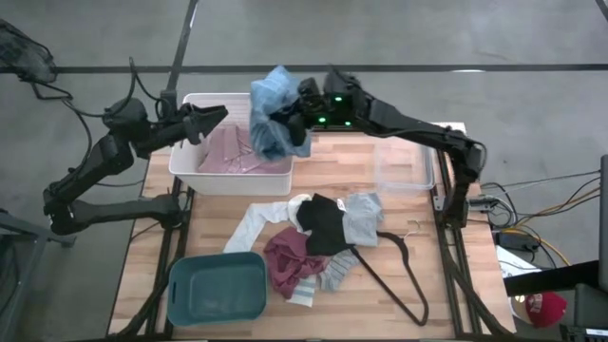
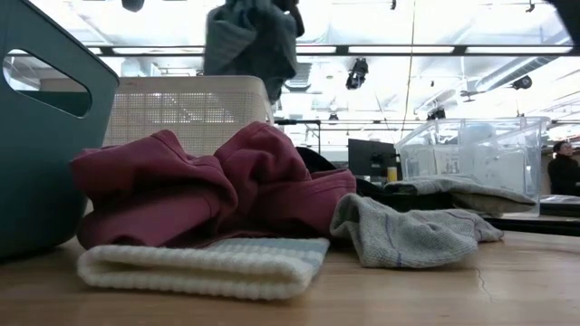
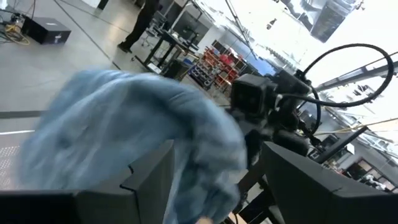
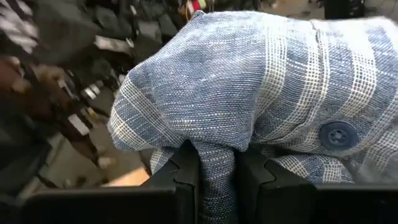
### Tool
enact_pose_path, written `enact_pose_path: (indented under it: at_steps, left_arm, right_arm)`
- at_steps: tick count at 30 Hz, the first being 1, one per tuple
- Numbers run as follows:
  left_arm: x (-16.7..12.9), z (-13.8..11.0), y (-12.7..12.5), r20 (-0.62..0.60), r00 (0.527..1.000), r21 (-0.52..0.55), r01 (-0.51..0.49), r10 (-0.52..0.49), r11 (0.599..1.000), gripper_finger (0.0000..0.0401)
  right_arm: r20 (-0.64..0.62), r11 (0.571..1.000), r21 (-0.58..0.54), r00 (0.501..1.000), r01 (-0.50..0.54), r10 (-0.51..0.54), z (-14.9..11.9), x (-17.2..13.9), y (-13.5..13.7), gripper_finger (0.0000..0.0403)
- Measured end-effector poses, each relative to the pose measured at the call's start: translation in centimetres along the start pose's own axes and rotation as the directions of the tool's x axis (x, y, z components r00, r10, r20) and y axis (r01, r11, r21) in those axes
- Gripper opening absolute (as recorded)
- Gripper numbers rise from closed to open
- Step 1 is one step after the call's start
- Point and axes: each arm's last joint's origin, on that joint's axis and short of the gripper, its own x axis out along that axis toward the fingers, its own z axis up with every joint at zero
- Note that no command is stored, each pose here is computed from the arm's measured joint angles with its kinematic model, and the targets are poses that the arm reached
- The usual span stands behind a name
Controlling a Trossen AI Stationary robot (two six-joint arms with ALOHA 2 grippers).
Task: Pick & Place Cloths
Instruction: Put the blue polo shirt into the laundry organizer, then put the gray boxers into the transparent bin
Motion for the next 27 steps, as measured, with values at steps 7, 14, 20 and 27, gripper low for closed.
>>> enact_pose_path:
  at_steps: [7,14,20,27]
  left_arm:
    - [0.0,0.0,0.0,-0.004,1.000,0.000,-0.002,0.002,1.000,0.0246]
    - [0.0,-0.3,0.2,-0.026,1.000,-0.002,-0.010,0.010,1.000,0.0246]
    - [0.2,-0.4,0.3,-0.042,0.999,-0.002,-0.020,0.020,1.000,0.0246]
    - [0.5,-0.5,0.4,-0.048,0.999,0.005,-0.025,0.025,1.000,0.0246]
  right_arm:
    - [-0.210,0.996,-0.055,0.974,0.076,-0.086,-1.4,4.9,-1.5,0.0046]
    - [-0.338,0.999,0.021,0.941,0.041,-0.032,-5.1,7.0,-3.0,0.0068]
    - [-0.362,0.999,0.035,0.932,0.025,-0.011,-6.4,7.8,-2.7,0.0144]
    - [-0.178,0.995,0.032,0.979,-0.097,0.101,-4.7,8.3,-1.3,0.0228]
